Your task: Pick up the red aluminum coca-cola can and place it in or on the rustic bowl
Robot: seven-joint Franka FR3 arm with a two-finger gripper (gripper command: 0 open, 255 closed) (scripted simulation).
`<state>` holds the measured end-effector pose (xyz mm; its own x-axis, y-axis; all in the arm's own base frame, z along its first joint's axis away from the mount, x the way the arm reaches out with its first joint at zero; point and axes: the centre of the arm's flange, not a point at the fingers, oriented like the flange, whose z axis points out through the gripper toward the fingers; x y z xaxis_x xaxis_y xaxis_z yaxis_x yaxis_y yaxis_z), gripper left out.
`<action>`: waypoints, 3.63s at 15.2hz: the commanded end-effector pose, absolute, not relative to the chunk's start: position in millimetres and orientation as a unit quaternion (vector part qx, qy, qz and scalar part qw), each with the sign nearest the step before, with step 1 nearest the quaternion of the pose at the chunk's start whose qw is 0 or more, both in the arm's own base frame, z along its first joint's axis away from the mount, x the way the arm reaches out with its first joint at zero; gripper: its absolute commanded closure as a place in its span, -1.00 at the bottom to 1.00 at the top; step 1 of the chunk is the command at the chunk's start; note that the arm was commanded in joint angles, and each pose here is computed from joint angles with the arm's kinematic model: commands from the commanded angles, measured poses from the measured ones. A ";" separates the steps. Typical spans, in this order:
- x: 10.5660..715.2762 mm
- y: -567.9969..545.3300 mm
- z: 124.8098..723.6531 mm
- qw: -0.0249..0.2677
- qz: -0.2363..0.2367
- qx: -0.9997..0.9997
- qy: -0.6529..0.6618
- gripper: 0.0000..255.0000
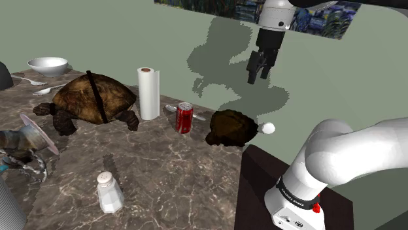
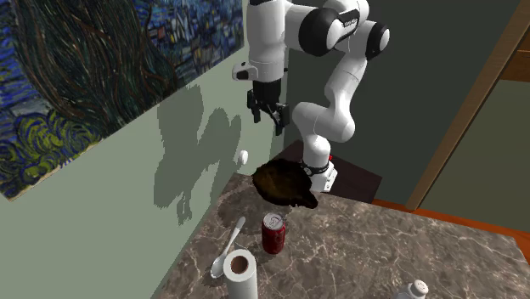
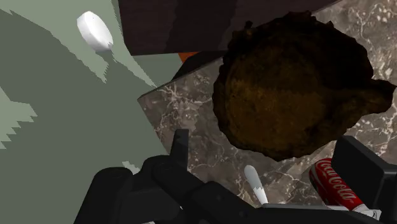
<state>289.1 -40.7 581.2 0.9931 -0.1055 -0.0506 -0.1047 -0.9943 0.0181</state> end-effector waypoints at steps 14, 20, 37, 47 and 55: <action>394.6 64.7 503.5 0.006 -0.010 1.000 -0.020 -1.00; 441.7 115.7 468.8 0.005 -0.003 1.000 -0.005 -1.00; 451.2 126.1 421.8 0.004 -0.001 1.000 -0.002 -1.00; 451.2 126.1 421.8 0.004 -0.001 1.000 -0.002 1.00; 451.2 126.1 464.0 0.004 -0.001 1.000 -0.002 1.00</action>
<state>450.5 126.1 457.1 1.0000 -0.0032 -0.0023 -0.0031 -1.0000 0.0089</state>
